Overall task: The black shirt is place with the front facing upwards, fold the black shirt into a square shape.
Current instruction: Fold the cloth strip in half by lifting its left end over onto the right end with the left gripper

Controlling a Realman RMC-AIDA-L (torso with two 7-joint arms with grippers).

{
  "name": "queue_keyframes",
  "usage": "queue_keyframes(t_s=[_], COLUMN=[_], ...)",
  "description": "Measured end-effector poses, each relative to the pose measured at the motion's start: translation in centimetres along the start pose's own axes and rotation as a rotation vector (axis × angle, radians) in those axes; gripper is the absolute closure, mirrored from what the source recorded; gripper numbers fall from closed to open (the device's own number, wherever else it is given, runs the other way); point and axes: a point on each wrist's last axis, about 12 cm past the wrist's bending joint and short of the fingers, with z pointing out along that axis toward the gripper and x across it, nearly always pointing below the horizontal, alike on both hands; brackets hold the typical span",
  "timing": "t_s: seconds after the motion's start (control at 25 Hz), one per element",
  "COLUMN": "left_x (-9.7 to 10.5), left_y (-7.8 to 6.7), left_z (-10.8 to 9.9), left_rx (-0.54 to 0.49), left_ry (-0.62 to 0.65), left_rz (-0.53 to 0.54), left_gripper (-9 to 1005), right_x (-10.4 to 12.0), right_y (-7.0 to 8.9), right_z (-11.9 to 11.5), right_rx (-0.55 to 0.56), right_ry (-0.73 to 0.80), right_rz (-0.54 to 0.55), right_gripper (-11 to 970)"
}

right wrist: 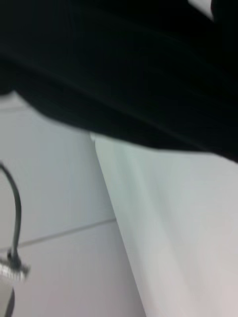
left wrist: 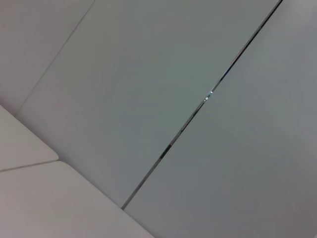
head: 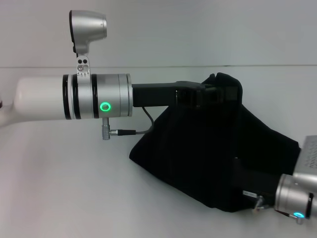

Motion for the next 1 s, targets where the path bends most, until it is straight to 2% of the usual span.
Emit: queue_keyframes(t_s=[0.28, 0.76, 0.88, 1.0], left_x=[-0.4, -0.5, -0.3, 0.0], left_y=[0.1, 0.4, 0.5, 0.6], left_z=[-0.4, -1.6, -1.9, -2.2], left_rx=[-0.015, -0.046, -0.052, -0.056], left_ry=[-0.003, -0.014, -0.017, -0.019], left_rz=[0.015, 0.030, 0.024, 0.018], left_gripper=[925, 925, 925, 925], right_x=[-0.6, -3.2, -3.1, -2.4], right_y=[1.0, 2.1, 2.2, 1.9], right_z=[2.1, 6.2, 6.4, 5.1], right_rx=[-0.054, -0.104, -0.100, -0.070], right_ry=[0.012, -0.018, -0.014, -0.042], right_rz=[-0.029, -0.131, -0.123, -0.088], right_gripper=[953, 951, 951, 950])
